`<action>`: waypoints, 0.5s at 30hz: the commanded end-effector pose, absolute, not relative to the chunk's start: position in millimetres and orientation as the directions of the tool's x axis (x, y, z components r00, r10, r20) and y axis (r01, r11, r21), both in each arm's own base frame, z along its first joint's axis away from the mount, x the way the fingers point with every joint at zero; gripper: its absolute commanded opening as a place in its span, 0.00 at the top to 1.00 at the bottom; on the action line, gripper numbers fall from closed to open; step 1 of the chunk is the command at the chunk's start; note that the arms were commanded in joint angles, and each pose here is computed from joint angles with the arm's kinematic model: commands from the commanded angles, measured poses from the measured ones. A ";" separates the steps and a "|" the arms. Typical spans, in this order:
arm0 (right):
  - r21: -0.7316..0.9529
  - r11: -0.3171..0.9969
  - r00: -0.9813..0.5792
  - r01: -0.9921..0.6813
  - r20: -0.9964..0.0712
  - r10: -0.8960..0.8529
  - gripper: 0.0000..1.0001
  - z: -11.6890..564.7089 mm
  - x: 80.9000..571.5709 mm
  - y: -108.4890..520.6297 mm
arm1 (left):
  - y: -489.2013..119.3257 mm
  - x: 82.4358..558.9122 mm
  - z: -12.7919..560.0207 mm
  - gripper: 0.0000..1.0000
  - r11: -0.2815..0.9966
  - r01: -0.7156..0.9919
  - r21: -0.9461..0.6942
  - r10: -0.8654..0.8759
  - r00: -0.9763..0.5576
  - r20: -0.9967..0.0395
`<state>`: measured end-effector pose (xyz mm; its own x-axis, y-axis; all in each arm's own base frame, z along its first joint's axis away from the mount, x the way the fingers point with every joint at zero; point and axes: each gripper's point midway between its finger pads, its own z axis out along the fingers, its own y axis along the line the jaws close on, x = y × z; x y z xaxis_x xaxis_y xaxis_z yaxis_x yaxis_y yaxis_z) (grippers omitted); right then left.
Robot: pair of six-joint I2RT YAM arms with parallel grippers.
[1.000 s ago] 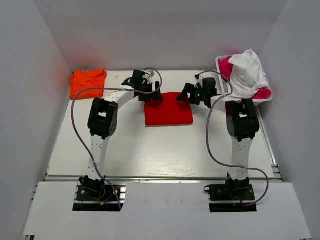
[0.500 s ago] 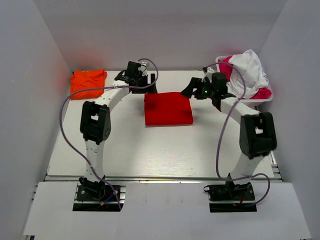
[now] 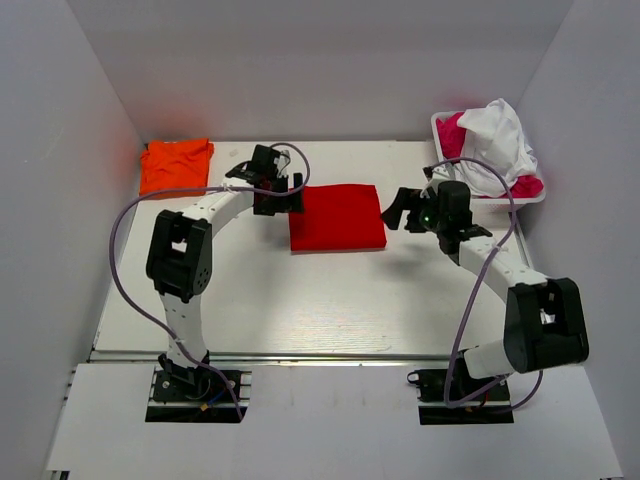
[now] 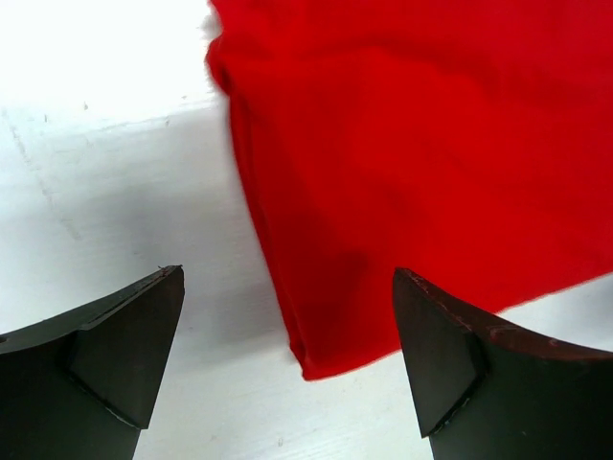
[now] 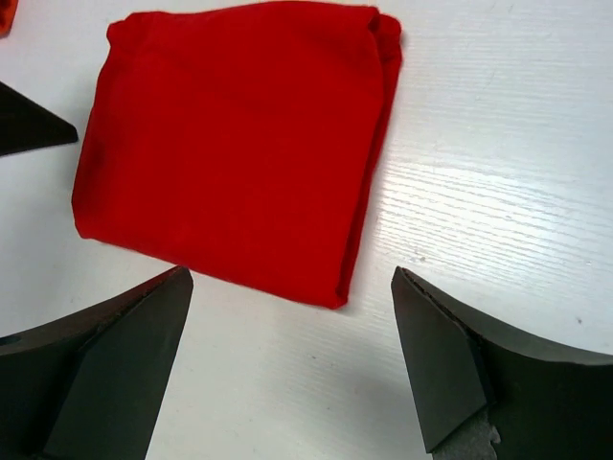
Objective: Fold and stack the t-shirts
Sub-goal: Put the neatly folded tshirt into the corner of the board with the left arm
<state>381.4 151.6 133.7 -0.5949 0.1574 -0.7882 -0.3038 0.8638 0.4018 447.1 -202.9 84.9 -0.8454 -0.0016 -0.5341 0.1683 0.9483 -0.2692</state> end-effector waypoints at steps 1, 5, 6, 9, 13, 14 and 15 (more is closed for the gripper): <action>0.336 0.896 -0.525 -0.291 -0.839 0.144 0.10 152.4 383.1 138.0 | -193.8 450.8 77.3 0.00 0.954 0.124 -0.272 -0.049 -0.833 -0.551; 0.323 0.907 -0.518 -0.271 -0.843 0.146 0.10 153.0 379.4 132.3 | -198.7 448.1 49.0 0.09 0.949 0.128 -0.287 -0.037 -0.862 -0.506; 0.321 0.908 -0.513 -0.270 -0.846 0.146 0.10 154.3 378.1 131.1 | -205.5 449.1 47.4 0.10 0.950 0.138 -0.278 -0.025 -0.859 -0.511; 0.311 0.915 -0.512 -0.256 -0.847 0.144 0.10 153.2 377.1 127.5 | -224.5 450.1 42.3 0.15 0.920 0.214 -0.328 0.016 -0.858 -0.514; 0.308 0.921 -0.517 -0.239 -0.843 0.148 0.10 150.6 375.1 124.2 | -224.3 444.4 26.6 0.20 0.919 0.210 -0.333 0.023 -0.873 -0.488; 0.304 0.924 -0.519 -0.234 -0.842 0.145 0.10 148.4 374.5 123.3 | -226.8 445.9 26.2 0.23 0.913 0.220 -0.343 0.021 -0.867 -0.499; 0.301 0.925 -0.522 -0.233 -0.841 0.142 0.10 146.8 374.1 123.2 | -226.8 445.8 24.4 0.25 0.913 0.221 -0.344 0.021 -0.865 -0.501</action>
<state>374.1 130.2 142.4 -0.5494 0.1532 -0.8214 -0.2435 0.9110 0.3327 449.5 -218.2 30.2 -0.8657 0.0057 -0.5005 0.1883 0.9302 -0.3151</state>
